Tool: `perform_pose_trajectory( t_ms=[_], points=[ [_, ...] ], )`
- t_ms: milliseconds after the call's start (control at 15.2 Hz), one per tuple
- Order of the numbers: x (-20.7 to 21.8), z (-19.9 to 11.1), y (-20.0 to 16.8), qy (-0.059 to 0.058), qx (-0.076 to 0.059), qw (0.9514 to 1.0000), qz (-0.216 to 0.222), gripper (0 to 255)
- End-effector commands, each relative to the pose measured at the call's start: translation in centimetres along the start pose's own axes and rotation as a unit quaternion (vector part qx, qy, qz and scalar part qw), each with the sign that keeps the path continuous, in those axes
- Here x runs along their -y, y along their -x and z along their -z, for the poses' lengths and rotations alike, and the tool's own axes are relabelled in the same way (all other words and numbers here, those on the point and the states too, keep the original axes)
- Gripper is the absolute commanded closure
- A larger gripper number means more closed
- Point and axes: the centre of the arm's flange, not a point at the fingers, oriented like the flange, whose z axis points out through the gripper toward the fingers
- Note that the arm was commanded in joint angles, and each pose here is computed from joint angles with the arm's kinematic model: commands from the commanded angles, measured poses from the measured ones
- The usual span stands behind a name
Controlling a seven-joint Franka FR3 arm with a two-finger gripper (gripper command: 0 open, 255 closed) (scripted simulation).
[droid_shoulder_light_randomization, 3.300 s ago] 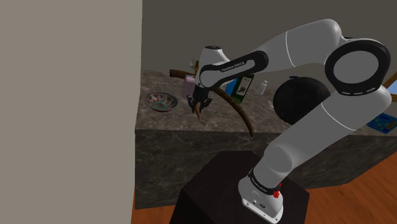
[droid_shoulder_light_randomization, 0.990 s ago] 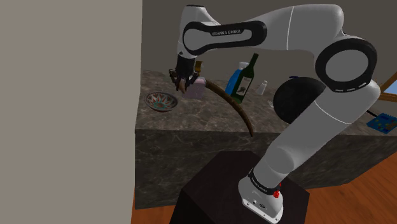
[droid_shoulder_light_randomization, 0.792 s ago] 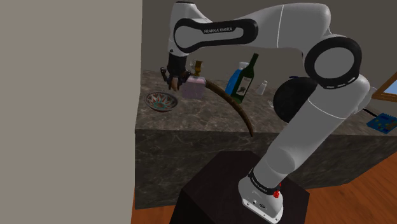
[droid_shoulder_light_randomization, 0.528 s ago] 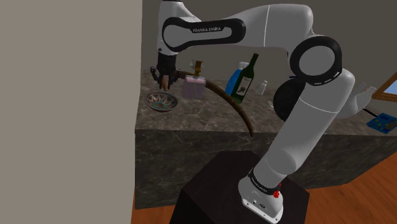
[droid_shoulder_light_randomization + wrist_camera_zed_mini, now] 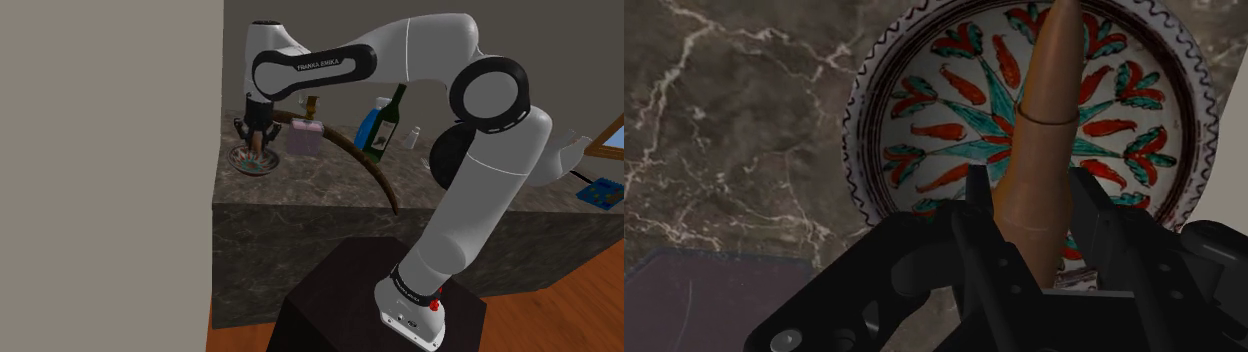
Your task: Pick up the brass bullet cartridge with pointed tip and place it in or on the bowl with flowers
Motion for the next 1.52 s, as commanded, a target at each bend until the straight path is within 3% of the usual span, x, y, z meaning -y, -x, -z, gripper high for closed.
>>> perform_pose_trajectory(
  t_ms=[0, 198, 660, 726, 1056, 1320, 1452],
  points=[
    [0.0, -1.0, 0.0, 0.000, 0.000, 1.0000, 0.000, 255],
    [0.1, -2.5, 0.0, 0.000, 0.000, 1.0000, 0.000, 255],
    [0.1, -2.5, 0.0, 0.000, 0.000, 1.0000, 0.000, 255],
    [0.1, -2.5, 0.0, 0.000, 0.000, 1.0000, 0.000, 0],
    [0.1, -2.5, 0.0, 0.000, 0.000, 1.0000, 0.000, 0],
    [0.1, 2.5, 0.0, 0.000, 0.000, 1.0000, 0.000, 0],
    [0.1, 2.5, 0.0, 0.000, 0.000, 1.0000, 0.000, 0]
  ],
)
